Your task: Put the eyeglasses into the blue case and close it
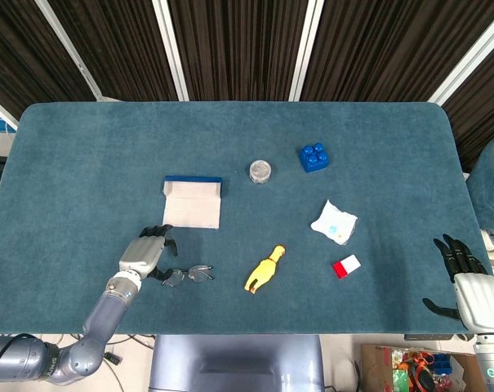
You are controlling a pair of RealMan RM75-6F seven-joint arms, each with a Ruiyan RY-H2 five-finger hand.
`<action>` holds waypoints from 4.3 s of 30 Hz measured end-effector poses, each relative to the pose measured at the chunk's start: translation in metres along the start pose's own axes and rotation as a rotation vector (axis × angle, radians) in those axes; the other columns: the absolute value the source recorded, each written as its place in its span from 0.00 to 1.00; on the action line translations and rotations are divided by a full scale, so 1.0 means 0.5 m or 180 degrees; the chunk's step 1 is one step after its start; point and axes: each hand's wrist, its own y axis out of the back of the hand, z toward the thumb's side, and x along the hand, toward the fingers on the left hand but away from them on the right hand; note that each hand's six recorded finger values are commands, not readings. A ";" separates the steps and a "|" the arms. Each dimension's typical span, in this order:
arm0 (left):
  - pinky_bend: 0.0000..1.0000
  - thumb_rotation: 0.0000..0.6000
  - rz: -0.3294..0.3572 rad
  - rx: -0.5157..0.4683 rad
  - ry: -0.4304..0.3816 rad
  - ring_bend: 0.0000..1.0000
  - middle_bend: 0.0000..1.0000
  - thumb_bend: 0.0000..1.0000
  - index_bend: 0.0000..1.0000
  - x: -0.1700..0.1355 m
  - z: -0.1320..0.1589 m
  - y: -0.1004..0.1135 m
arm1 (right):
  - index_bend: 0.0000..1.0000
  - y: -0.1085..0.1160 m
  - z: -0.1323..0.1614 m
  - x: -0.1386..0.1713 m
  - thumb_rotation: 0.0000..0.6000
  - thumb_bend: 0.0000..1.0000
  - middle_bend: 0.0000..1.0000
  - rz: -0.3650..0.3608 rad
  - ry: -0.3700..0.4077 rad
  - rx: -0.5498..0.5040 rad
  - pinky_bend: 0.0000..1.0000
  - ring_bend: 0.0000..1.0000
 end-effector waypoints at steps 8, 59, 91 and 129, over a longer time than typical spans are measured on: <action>0.00 1.00 0.0004 0.0004 -0.0008 0.00 0.07 0.29 0.47 0.010 0.008 -0.020 | 0.00 0.001 -0.001 -0.001 1.00 0.07 0.00 0.0005 -0.0004 -0.0018 0.21 0.04; 0.00 1.00 0.0043 0.0293 0.0012 0.00 0.08 0.37 0.56 0.051 0.053 -0.058 | 0.00 -0.003 -0.004 -0.004 1.00 0.08 0.00 0.0081 -0.0017 -0.0072 0.21 0.04; 0.00 1.00 0.0190 0.0325 0.0162 0.00 0.08 0.43 0.58 0.056 0.032 -0.017 | 0.00 -0.007 -0.005 -0.002 1.00 0.09 0.00 0.0139 -0.0067 -0.0155 0.21 0.04; 0.00 1.00 0.0811 0.0246 0.0525 0.00 0.08 0.43 0.59 0.260 0.066 0.142 | 0.00 -0.013 -0.011 -0.008 1.00 0.10 0.00 0.0199 -0.0184 -0.0220 0.21 0.04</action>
